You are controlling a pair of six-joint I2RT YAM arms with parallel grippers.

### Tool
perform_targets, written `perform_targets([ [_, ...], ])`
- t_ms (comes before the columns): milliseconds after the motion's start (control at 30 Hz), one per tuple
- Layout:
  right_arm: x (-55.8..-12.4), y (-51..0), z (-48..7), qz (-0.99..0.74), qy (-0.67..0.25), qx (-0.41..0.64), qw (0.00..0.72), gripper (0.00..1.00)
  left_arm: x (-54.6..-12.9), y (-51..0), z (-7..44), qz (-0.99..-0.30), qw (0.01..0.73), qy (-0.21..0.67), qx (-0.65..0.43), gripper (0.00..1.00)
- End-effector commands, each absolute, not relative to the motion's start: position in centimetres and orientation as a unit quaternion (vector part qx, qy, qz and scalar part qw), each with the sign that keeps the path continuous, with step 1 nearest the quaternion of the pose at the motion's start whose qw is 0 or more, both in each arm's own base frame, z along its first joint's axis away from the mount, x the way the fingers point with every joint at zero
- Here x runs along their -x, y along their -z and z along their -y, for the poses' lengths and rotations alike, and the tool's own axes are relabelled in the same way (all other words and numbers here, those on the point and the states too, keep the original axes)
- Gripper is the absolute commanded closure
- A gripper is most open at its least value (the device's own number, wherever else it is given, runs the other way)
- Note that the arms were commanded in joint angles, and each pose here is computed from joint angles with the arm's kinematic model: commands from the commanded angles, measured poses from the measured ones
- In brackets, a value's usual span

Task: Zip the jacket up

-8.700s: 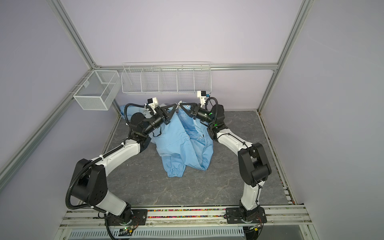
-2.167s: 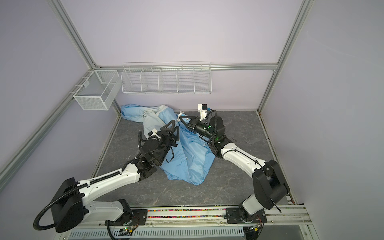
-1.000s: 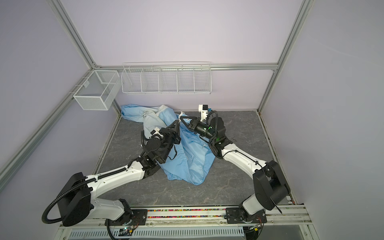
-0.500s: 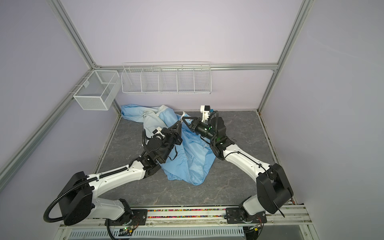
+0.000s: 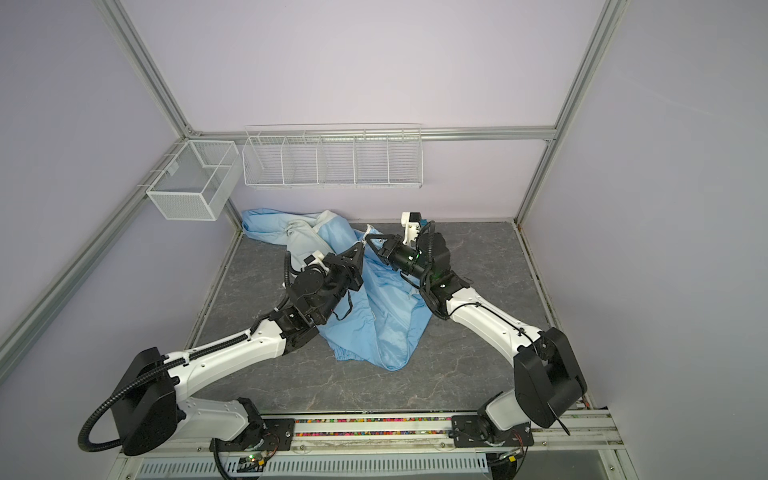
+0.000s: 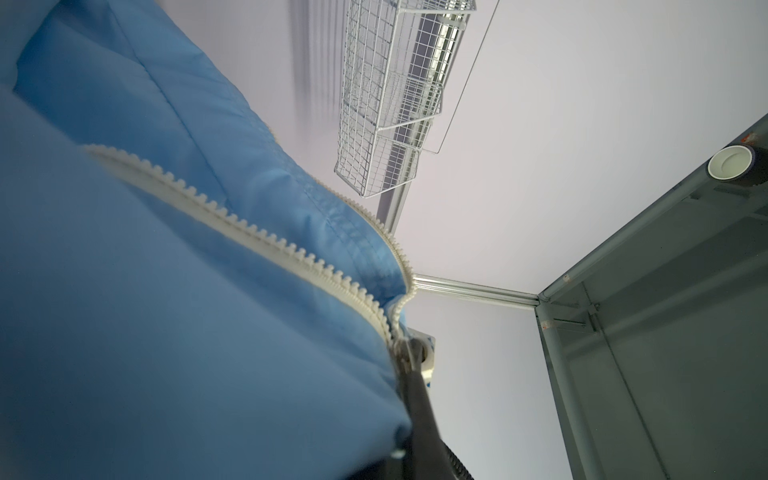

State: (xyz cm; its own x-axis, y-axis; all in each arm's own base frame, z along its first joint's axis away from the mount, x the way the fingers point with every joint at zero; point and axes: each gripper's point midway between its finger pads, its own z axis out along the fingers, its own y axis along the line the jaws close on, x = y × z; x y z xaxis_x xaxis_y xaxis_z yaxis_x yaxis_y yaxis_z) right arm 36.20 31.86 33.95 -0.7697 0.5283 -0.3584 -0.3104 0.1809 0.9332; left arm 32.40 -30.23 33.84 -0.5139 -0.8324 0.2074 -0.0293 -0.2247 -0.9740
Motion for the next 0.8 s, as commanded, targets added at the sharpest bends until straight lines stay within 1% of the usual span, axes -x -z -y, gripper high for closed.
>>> perform_targets([
  [0,-37.9,-35.0,-30.4,-0.683,-0.621,-0.106,0.369,0.93,-30.2,-37.7,30.6,-0.541,0.286,0.709,0.349,1.0],
  [133,-37.5,-34.7,-30.4,-0.688,-0.619,-0.101,0.365,0.93,-30.1,-36.6,29.6,-0.54,0.289,0.702,0.364,1.0],
  [400,-37.2,-33.1,-31.0,-0.706,-0.62,-0.104,0.326,0.93,-30.2,-35.9,29.3,-0.549,0.285,0.696,0.366,1.0],
  [433,-37.3,-33.0,-31.0,-0.707,-0.621,-0.106,0.321,0.9,-30.2,-35.7,29.4,-0.551,0.283,0.695,0.366,1.0],
  [467,-37.3,-32.9,-31.0,-0.708,-0.621,-0.108,0.317,0.86,-30.2,-35.6,29.4,-0.552,0.282,0.695,0.365,1.0],
  [500,-37.4,-32.8,-31.0,-0.71,-0.621,-0.108,0.313,0.79,-30.1,-35.5,29.4,-0.554,0.281,0.693,0.365,1.0],
  [600,-37.4,-32.3,-30.8,-0.723,-0.612,-0.113,0.299,0.51,-30.1,-34.9,29.2,-0.562,0.281,0.685,0.369,1.0],
  [633,-37.3,-32.2,-30.6,-0.728,-0.609,-0.115,0.294,0.44,-30.0,-34.9,29.0,-0.563,0.281,0.683,0.37,1.0],
  [733,-36.9,-31.7,-30.2,-0.741,-0.602,-0.117,0.273,0.27,-30.0,-34.4,28.4,-0.572,0.284,0.672,0.374,1.0],
  [767,-36.7,-31.6,-30.0,-0.746,-0.599,-0.114,0.266,0.25,-29.9,-34.3,28.2,-0.575,0.286,0.669,0.374,1.0],
])
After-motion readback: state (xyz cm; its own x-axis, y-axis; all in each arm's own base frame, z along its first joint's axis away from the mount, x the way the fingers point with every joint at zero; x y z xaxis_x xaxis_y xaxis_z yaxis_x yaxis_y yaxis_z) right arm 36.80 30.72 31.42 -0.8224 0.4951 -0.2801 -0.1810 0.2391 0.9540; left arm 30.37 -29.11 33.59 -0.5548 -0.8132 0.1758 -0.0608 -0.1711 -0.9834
